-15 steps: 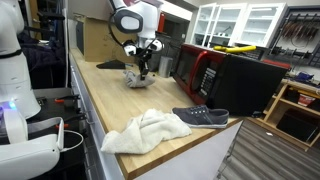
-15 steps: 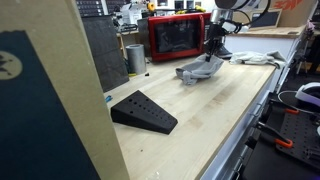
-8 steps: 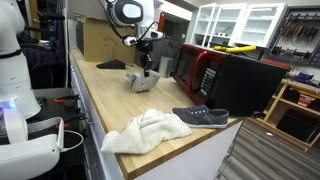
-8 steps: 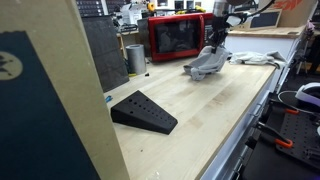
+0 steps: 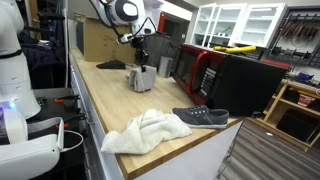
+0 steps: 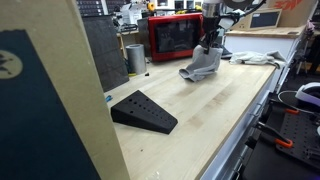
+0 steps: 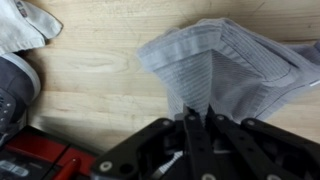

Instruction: Fold the grey towel once from top to bottom and twice from right to left.

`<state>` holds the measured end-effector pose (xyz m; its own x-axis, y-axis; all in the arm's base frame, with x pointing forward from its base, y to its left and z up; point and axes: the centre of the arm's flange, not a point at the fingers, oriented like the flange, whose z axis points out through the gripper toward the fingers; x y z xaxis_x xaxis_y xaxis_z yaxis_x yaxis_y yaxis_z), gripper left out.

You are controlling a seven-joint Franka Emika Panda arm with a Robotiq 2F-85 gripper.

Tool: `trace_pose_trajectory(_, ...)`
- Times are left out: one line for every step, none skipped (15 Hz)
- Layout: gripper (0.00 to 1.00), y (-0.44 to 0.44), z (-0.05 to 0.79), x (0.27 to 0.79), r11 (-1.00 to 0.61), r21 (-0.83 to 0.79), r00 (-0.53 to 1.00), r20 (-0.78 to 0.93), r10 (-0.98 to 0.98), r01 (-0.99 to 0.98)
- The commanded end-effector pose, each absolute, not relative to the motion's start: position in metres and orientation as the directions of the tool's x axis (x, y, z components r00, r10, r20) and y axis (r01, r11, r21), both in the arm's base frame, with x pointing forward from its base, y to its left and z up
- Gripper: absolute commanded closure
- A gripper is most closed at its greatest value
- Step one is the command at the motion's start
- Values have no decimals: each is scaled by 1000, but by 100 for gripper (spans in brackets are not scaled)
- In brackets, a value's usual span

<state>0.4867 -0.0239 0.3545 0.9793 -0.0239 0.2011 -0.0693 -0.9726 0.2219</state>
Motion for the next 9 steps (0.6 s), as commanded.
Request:
trace_pose_trajectory(98,7,362,488,-965,257,980,200,-1,-54)
trace_pose_trajectory(98,15,361,489,-963,266,979,203,11,-44)
trace_pose_trajectory(98,21,360,490,-961,275,979,204,22,-36)
trace_pose_trajectory(98,26,358,490,-957,288,977,209,33,-30)
trace_pose_trajectory(98,30,358,490,-953,301,976,215,45,-23)
trace_pose_trajectory(98,33,355,491,-948,318,974,221,59,-15)
trace_pose_trajectory(98,36,353,491,-943,332,972,225,69,-9)
trace_pose_trajectory(98,36,347,493,-935,354,970,230,81,-6)
trace_pose_trajectory(98,38,344,494,-928,372,968,234,89,-4)
